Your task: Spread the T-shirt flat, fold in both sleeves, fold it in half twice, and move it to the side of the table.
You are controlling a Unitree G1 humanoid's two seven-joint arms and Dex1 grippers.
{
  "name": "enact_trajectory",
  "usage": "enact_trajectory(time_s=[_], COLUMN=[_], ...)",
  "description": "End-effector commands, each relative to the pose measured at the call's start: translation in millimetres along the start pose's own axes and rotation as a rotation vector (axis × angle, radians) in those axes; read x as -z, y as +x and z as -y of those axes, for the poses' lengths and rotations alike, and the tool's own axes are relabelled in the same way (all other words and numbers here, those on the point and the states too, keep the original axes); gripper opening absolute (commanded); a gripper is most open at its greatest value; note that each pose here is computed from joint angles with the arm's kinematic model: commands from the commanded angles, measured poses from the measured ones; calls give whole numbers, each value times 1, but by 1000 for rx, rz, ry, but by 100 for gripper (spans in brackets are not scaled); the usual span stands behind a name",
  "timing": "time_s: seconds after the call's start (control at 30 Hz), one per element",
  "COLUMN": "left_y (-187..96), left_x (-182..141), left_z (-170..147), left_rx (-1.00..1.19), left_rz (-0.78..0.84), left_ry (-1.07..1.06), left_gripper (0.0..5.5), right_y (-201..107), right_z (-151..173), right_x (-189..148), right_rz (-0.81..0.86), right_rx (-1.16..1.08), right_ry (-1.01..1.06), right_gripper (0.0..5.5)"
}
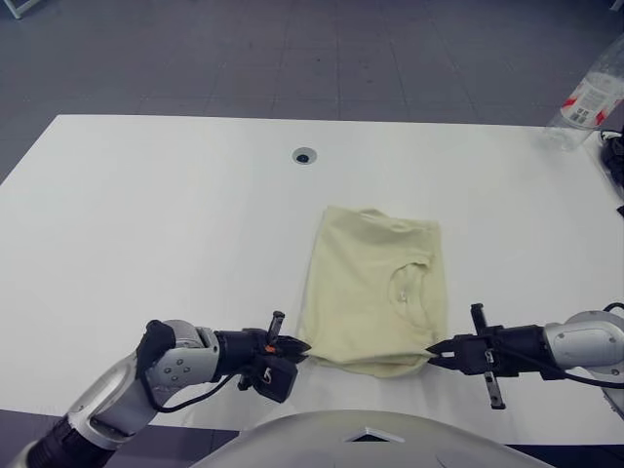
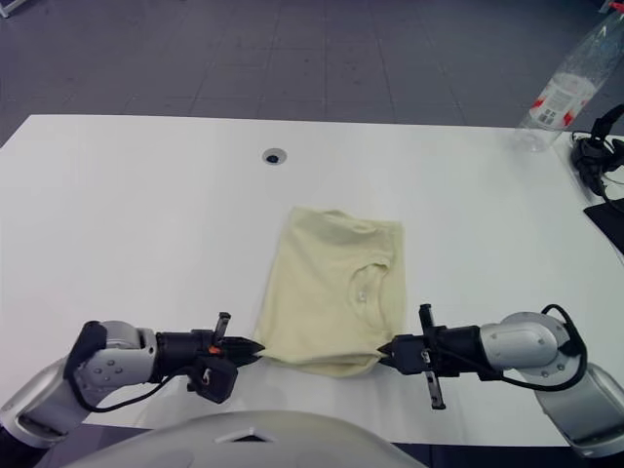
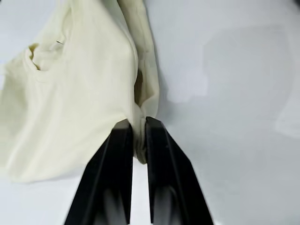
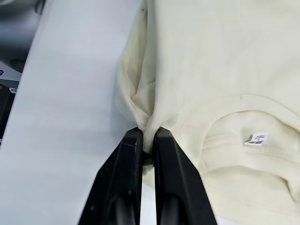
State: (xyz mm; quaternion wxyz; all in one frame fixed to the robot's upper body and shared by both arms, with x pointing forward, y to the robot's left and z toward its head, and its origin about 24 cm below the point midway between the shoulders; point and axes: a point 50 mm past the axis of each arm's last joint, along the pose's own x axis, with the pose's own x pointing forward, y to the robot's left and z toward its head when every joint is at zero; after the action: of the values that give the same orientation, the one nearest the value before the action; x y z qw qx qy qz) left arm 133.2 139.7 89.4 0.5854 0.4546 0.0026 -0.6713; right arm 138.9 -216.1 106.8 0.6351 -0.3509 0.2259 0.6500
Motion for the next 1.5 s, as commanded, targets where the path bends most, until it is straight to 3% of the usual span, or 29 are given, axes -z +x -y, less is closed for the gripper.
enact_trajectory(time_s=[0.03, 0.33, 0.5, 0.77, 1.23, 1.5], left_y=[-26, -54, -57, -54, -42, -27], left_x=[-8, -31, -45, -2, 24, 49], left_z=[1, 4, 0, -21, -59, -90], left_rx=[36, 89, 79, -51, -102, -276], left_rz=[8, 114, 250, 15, 199, 219], left_ry=[-37, -160, -203, -184, -426, -544], left_gripper=[22, 22, 22, 22, 22, 22], right_y=[-16, -29, -38, -53, -46, -37], right_z=[-5, -17, -23, 6, 75, 98], right_x=[-10, -30, -35, -27, 8, 21], right_rz=[22, 66, 43, 95, 97, 94], right_rx=[-60, -144, -190, -110, 42, 122], right_ry=[-35, -52, -43, 77, 284, 360], right_gripper=[16, 16, 16, 16, 16, 15])
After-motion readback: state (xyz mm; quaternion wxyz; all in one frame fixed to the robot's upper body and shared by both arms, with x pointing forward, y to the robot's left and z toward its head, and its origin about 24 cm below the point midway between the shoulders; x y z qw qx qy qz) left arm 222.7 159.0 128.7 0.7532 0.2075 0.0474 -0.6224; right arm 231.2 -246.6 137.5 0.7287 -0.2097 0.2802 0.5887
